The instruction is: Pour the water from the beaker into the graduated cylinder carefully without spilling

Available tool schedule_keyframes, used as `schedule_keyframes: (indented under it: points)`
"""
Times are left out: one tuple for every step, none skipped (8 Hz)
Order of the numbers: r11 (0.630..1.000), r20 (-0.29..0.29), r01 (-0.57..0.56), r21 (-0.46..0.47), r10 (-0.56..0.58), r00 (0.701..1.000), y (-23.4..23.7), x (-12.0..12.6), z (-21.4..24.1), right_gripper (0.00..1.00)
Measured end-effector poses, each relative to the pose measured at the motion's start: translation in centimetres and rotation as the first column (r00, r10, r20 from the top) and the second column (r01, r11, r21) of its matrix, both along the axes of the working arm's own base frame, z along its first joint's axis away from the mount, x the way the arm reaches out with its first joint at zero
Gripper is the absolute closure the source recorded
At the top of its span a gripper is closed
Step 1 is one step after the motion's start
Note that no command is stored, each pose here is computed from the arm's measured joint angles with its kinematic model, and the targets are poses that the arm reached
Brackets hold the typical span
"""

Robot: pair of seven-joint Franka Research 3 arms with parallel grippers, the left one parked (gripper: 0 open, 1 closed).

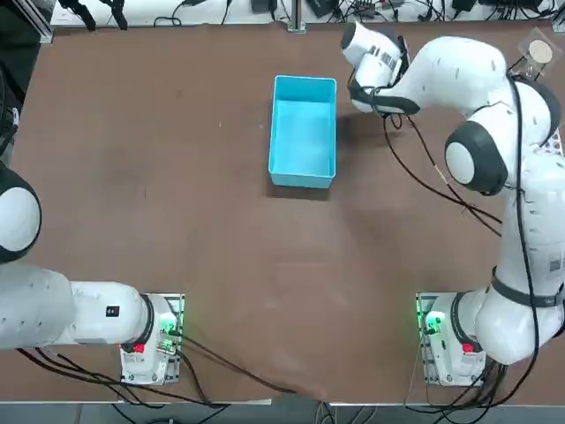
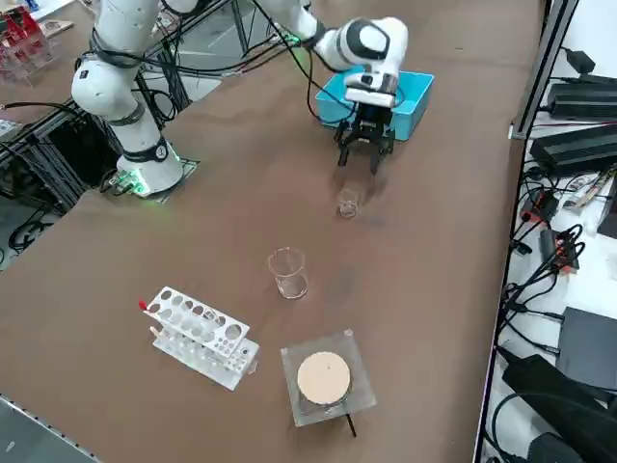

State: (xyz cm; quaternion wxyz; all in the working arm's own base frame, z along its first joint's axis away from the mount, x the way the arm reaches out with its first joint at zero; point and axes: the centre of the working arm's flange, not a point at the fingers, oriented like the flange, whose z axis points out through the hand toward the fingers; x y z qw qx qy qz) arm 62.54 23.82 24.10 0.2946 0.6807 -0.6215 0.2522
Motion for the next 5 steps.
schedule_keyframes:
  points:
    - [0.998, -0.040, -0.020, 0.060, 0.023, 0.999, -0.2, 0.2, 2.8, 0.00]
    - [0.991, -0.083, -0.038, 0.132, 0.050, 0.995, -0.9, 0.5, 5.6, 0.00]
    - [0.974, -0.130, -0.056, 0.218, 0.086, 0.988, -2.2, 0.8, 8.2, 0.00]
    - [0.946, -0.173, -0.082, 0.314, 0.141, 0.975, -3.9, 1.2, 10.8, 0.00]
    - [0.910, -0.200, -0.117, 0.399, 0.210, 0.957, -5.6, 1.5, 12.9, 0.00]
